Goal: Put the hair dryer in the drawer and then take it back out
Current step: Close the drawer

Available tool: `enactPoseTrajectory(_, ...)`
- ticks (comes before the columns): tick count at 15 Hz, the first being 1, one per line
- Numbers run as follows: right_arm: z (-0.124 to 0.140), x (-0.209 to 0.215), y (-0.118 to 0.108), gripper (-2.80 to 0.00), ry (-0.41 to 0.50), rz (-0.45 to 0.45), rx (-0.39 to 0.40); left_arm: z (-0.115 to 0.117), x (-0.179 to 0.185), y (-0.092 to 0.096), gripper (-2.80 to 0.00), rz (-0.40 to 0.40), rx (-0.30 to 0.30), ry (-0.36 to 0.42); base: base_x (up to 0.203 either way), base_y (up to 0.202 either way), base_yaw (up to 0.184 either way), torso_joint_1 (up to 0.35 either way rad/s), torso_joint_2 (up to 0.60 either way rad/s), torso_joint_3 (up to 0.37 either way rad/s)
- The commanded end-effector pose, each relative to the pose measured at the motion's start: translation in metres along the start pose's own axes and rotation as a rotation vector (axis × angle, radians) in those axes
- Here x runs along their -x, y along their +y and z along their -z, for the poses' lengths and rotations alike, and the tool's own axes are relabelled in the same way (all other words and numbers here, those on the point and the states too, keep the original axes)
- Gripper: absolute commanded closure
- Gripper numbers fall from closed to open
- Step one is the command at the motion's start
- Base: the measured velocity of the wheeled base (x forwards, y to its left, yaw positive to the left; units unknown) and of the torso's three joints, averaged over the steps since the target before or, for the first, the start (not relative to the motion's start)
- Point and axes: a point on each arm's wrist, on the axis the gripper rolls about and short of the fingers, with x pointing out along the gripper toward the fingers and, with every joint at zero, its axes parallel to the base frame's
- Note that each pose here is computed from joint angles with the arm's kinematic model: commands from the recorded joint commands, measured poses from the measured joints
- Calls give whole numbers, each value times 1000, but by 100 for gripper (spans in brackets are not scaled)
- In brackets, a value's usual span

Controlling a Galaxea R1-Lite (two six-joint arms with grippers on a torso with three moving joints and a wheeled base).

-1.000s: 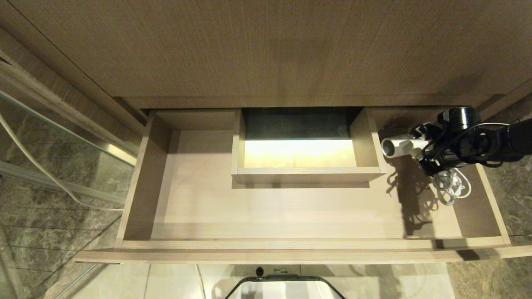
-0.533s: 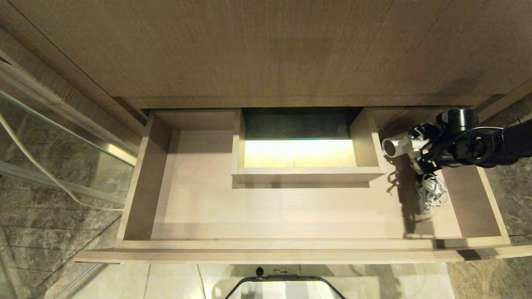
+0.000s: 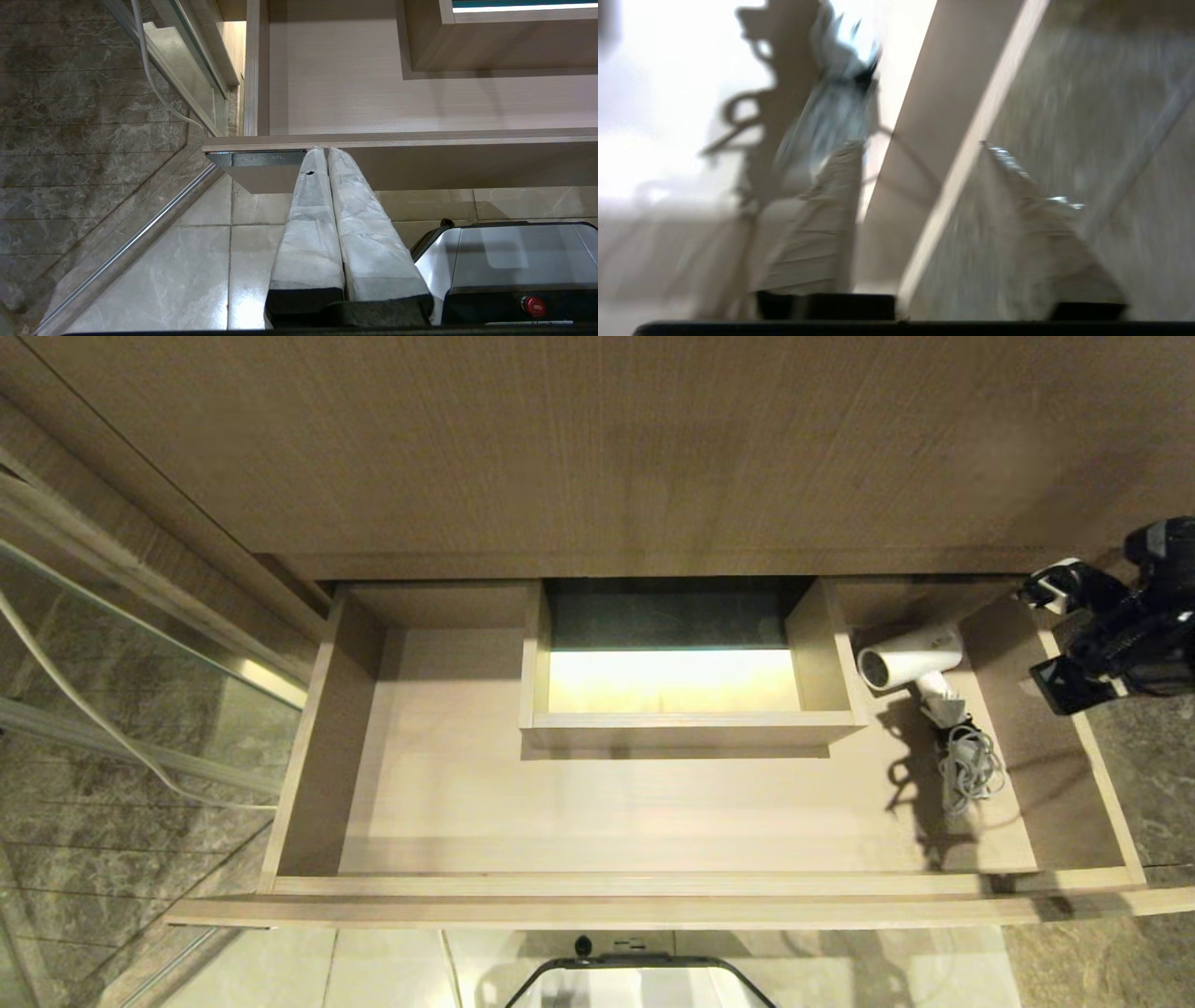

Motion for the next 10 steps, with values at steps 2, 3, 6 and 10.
enactPoseTrajectory(2,35,87,6,0,-40,2,14,0,0,0,0,0,0,2,0,0,0,0,0,0)
enactPoseTrajectory(3,54,99,14,0,-7,-14,32,0,0,0,0,0,0,2,0,0,0,0,0,0)
enactPoseTrajectory(6,109,120,37,0,171,-30,79,0,0,0,0,0,0,2,0,0,0,0,0,0)
enactPoseTrajectory(10,155,107,63,0,447,-51,152,0,0,0,0,0,0,2,0,0,0,0,0,0)
